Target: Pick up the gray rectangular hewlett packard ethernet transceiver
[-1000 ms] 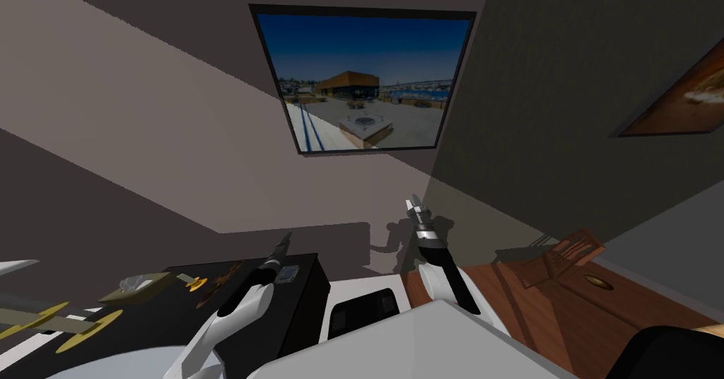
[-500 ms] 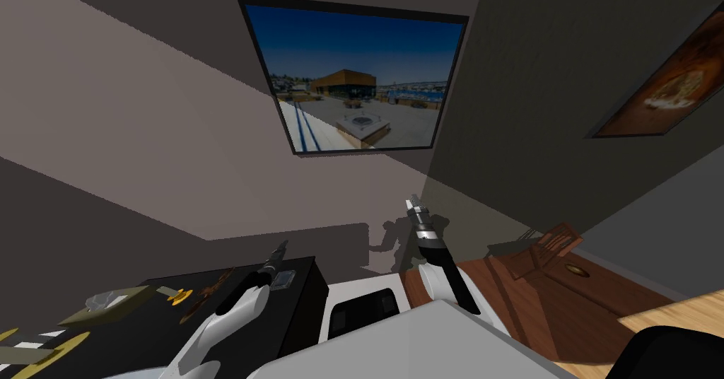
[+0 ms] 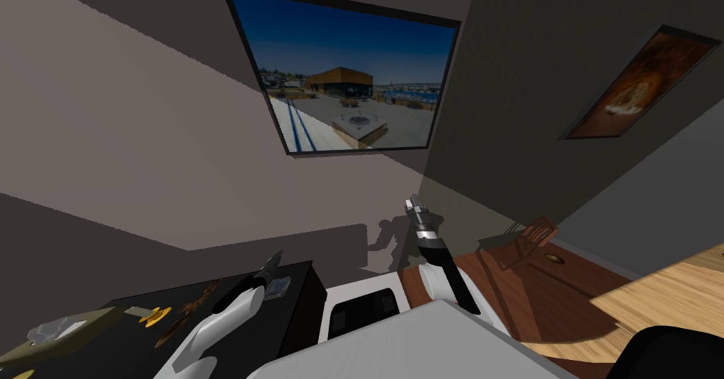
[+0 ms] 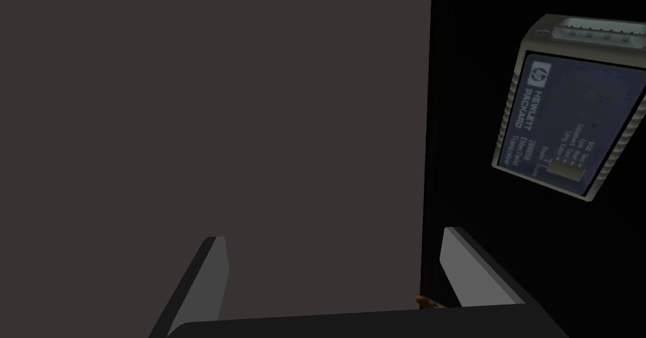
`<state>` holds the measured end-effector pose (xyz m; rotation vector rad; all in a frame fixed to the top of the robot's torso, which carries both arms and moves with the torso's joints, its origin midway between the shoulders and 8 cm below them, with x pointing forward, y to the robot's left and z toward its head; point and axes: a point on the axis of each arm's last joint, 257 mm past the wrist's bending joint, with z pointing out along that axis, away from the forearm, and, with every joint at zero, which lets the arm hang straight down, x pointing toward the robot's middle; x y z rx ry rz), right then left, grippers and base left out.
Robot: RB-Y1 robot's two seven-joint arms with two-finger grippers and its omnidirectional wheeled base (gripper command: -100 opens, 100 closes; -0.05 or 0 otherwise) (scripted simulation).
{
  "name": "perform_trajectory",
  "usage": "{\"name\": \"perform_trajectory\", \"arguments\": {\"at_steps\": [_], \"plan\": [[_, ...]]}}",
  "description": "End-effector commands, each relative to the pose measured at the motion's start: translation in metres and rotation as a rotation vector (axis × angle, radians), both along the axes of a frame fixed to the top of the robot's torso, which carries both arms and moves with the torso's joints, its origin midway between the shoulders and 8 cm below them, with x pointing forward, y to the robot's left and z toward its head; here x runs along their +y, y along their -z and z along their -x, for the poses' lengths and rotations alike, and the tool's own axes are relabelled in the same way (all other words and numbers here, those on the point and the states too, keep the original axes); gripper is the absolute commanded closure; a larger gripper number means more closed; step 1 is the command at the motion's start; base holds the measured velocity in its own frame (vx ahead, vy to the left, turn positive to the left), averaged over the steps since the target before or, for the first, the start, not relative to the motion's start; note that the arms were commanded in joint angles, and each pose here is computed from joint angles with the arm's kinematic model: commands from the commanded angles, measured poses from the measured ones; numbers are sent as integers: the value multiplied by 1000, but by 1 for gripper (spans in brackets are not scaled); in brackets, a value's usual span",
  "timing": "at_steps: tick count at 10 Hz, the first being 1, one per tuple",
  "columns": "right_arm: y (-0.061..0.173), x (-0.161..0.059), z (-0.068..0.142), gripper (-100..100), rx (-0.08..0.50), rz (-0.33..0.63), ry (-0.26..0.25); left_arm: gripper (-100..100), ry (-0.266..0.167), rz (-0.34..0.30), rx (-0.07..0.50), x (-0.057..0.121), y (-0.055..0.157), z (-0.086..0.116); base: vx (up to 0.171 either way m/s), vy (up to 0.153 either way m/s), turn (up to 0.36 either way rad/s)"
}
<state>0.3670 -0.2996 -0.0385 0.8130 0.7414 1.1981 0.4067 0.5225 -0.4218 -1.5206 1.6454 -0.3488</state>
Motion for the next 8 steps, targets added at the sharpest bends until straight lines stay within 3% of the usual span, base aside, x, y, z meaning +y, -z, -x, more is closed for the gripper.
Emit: {"name": "perform_trajectory", "arguments": {"at_steps": [1, 4, 5, 8], "plan": [[0, 0, 0, 0, 0, 0, 0, -100, -24, 27, 69, 10, 18, 15, 11, 14, -101], [0, 0, 0, 0, 0, 0, 0, -100, -53, 59, 147, 18, 41, 35, 10, 13, -74], [0, 0, 0, 0, 0, 0, 0, -100, -76, 85, 201, 24, 55, 49, 7, 14, -104], [0, 0, 0, 0, 0, 0, 0, -100, -99, 119, 267, 27, 71, 67, 9, 16, -85]]}}
